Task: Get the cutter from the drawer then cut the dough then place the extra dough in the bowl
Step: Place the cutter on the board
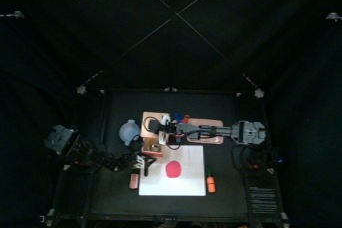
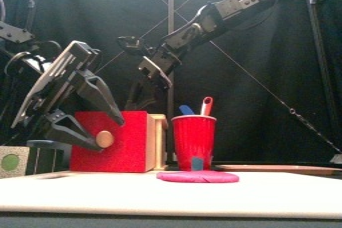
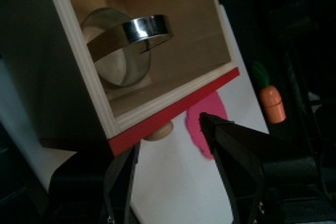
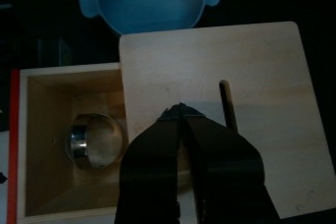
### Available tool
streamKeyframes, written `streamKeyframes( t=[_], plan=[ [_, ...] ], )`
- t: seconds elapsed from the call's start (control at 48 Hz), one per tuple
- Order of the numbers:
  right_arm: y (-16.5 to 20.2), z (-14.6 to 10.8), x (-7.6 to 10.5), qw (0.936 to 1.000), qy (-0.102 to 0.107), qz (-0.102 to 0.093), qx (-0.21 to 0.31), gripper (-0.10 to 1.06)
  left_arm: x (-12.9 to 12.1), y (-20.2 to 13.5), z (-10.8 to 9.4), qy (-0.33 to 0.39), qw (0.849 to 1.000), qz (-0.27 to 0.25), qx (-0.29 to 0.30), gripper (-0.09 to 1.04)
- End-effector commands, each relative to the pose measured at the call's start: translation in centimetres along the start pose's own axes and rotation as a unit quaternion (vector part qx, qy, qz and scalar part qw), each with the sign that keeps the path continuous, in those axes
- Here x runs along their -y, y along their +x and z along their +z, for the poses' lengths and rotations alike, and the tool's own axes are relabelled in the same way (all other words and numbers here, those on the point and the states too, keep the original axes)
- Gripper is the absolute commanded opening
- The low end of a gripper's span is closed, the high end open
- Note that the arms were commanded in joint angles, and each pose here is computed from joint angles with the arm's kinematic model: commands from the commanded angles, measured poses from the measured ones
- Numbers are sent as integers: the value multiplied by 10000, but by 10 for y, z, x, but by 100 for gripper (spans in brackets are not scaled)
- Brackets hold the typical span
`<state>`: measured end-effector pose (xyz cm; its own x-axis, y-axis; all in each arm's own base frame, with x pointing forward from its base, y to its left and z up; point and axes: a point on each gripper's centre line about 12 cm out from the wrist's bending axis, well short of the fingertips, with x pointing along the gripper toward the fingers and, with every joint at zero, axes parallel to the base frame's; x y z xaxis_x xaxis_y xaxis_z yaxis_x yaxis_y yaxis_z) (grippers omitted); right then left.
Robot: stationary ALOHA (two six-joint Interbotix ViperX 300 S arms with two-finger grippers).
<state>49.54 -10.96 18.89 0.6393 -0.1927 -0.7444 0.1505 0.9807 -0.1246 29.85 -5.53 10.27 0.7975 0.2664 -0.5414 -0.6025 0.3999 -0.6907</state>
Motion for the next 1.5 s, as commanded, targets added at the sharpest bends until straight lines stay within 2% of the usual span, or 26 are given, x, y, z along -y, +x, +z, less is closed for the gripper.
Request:
streamKeyframes(
  t=[0.021,0.208,0.417,0.646,0.896,1.083,1.229,1.375,1.5],
  plan=[
    [-8,6,2,10000,26,-12,59,5,9,0,-1,-98,9998,-74,-139,85],
    [-8,6,2,10000,19,-16,75,5,17,1,-1,-140,9997,-154,-158,85],
    [-8,6,2,10000,12,-16,67,5,14,-4,0,-178,9994,-126,-253,85],
    [-8,5,2,10000,4,-18,52,5,1,-18,-1,-214,9979,14,-616,85],
    [-8,6,2,10000,5,-20,67,5,3,-32,5,-175,9972,-191,-695,85],
    [-10,11,1,9999,7,-12,131,5,25,-48,9,737,9892,-988,-791,83],
    [-14,22,1,9997,-4,-27,261,5,29,-61,14,1454,9758,-1437,-781,83],
    [-20,29,-2,9995,-15,-8,311,5,30,-71,18,2045,9606,-1767,-654,83],
    [-29,39,-8,9992,-12,40,387,5,21,-69,26,2447,9524,-1777,-373,83]
  ],
)
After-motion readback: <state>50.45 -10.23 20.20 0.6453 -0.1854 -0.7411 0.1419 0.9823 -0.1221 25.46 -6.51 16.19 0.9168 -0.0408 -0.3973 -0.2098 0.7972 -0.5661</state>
